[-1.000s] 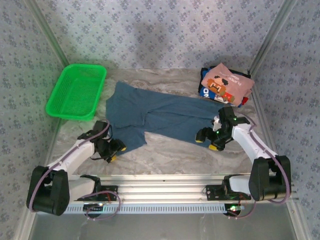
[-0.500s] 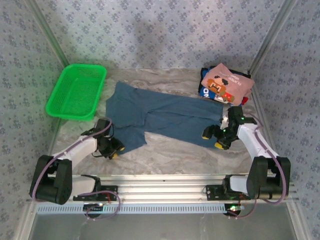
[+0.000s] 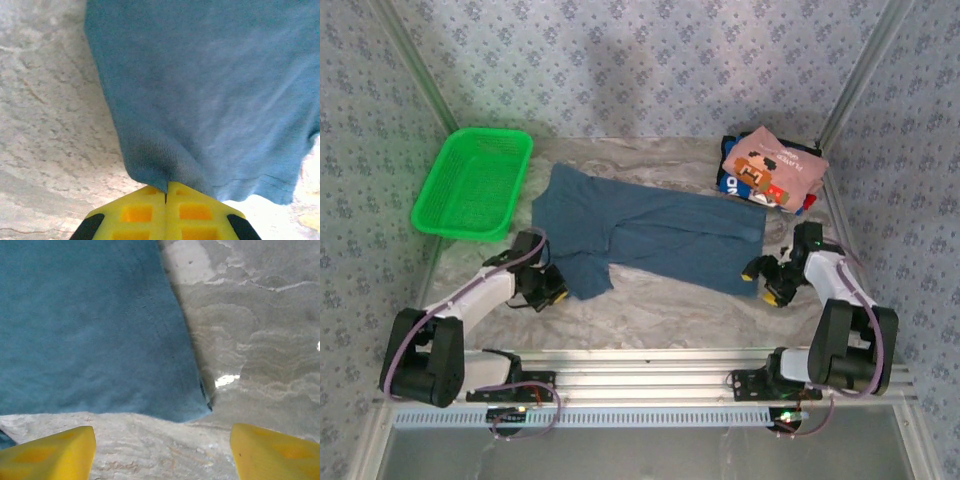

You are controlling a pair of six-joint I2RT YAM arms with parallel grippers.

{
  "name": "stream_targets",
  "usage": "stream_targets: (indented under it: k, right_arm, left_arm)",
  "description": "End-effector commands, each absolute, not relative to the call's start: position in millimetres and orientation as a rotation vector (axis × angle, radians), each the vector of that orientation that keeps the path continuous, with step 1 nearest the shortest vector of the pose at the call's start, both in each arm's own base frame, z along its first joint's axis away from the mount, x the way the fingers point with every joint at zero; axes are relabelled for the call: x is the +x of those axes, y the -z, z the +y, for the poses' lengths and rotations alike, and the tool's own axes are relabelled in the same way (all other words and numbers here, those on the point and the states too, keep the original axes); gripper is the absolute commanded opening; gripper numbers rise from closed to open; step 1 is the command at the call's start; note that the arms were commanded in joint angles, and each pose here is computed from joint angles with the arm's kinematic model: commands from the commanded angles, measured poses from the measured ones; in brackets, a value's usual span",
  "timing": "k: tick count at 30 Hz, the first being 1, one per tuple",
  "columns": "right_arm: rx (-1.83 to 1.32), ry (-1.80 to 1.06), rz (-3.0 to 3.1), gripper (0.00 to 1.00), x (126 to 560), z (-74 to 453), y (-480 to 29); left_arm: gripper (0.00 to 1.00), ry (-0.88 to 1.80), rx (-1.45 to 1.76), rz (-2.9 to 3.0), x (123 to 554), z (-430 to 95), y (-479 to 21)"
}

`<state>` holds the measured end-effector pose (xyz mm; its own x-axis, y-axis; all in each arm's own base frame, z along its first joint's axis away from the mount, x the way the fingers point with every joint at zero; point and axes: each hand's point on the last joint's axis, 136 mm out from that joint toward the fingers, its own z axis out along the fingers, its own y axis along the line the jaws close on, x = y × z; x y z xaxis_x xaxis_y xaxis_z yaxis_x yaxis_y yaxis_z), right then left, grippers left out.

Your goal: Fold and stack the t-shirts

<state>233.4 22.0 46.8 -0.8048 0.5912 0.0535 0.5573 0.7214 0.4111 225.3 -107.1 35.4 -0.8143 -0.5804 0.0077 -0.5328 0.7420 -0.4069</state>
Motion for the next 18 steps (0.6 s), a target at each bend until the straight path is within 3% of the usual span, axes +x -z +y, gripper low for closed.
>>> stream_targets:
  k: [1,11,18]
  right_arm:
    - [1.030,-0.654,2.828,0.70,236,21,-31]
    - [1.079,-0.685,2.849,0.61,241,28,-11]
    - [1.076,-0.692,2.851,0.32,248,32,-6]
  left_arm:
    - [0.00,0.661,-0.852,2.783,232,-113,-50]
    - [0.00,0.679,-0.843,2.713,235,-110,-70]
    - [0.00,0.674,-0.854,2.706,231,-108,-70]
